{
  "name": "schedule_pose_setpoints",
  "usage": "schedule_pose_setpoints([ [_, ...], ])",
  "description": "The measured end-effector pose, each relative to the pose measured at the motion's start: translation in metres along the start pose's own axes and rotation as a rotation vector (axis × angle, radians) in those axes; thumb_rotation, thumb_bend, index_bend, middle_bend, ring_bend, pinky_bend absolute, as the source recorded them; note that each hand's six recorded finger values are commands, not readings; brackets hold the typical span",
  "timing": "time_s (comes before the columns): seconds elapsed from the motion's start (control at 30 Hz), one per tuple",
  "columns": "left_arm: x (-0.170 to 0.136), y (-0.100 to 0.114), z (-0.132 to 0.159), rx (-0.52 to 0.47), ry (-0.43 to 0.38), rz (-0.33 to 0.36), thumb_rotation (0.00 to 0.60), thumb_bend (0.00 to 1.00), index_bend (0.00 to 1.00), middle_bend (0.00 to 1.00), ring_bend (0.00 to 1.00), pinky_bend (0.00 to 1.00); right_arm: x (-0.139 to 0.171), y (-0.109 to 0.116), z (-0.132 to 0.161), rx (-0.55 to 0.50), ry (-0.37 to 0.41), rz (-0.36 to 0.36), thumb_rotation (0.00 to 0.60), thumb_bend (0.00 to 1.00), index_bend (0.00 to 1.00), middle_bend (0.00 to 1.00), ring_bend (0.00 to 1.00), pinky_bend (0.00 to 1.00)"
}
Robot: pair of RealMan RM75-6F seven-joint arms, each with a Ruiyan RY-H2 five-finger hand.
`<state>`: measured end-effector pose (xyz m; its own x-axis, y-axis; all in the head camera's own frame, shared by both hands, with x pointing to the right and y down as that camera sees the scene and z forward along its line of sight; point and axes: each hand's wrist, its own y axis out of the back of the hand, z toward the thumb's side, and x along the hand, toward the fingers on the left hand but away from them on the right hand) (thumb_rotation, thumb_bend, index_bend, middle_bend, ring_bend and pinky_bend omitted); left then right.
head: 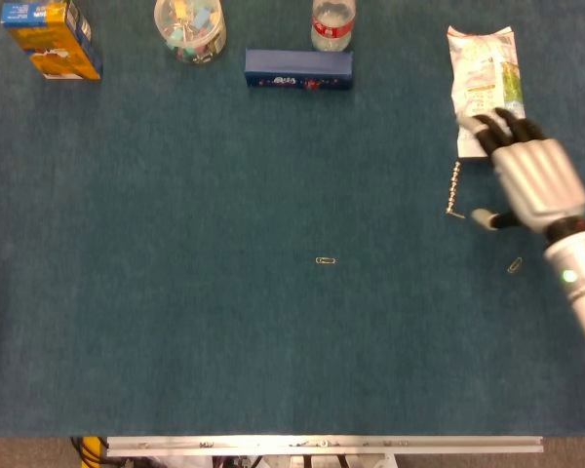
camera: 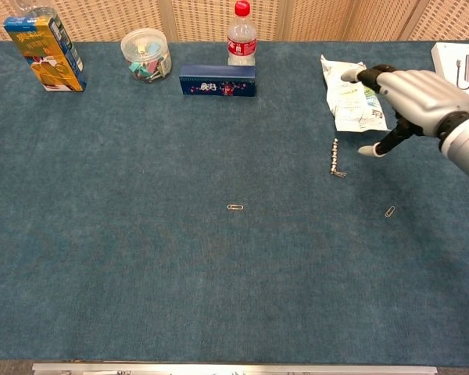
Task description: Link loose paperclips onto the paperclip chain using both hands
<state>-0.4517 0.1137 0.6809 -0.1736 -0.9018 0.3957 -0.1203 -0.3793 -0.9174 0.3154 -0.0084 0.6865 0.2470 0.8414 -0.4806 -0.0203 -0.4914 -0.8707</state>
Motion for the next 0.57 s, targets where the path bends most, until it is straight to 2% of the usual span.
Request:
schedule_pose_setpoints([
  [0.13,0.000,0.008,0.009,-0.034,-0.027,0.016,0.600,0.27,0.35,0.11,0.05,0.01,0.014,0.015,-0.031,0.039,-0.045,-0.057,0.600,0.11,0.25,0.15,0.03,0.14],
  [0.27,-0.002,0.018,0.024,-0.084,-0.091,0.027,0.600,0.27,0.35,0.11,0.05,0.01,0.033,0.030,-0.059,0.037,-0.107,-0.131,0.600,0.11,0.29,0.16,0.03,0.14],
  [0.57,-0.006,0.042,0.052,-0.133,-0.191,0.073,0.600,0.27,0.35,0.11,0.05,0.01,0.102,0.060,-0.122,0.018,-0.286,-0.304,0.600,0.11,0.33,0.16,0.03,0.14],
])
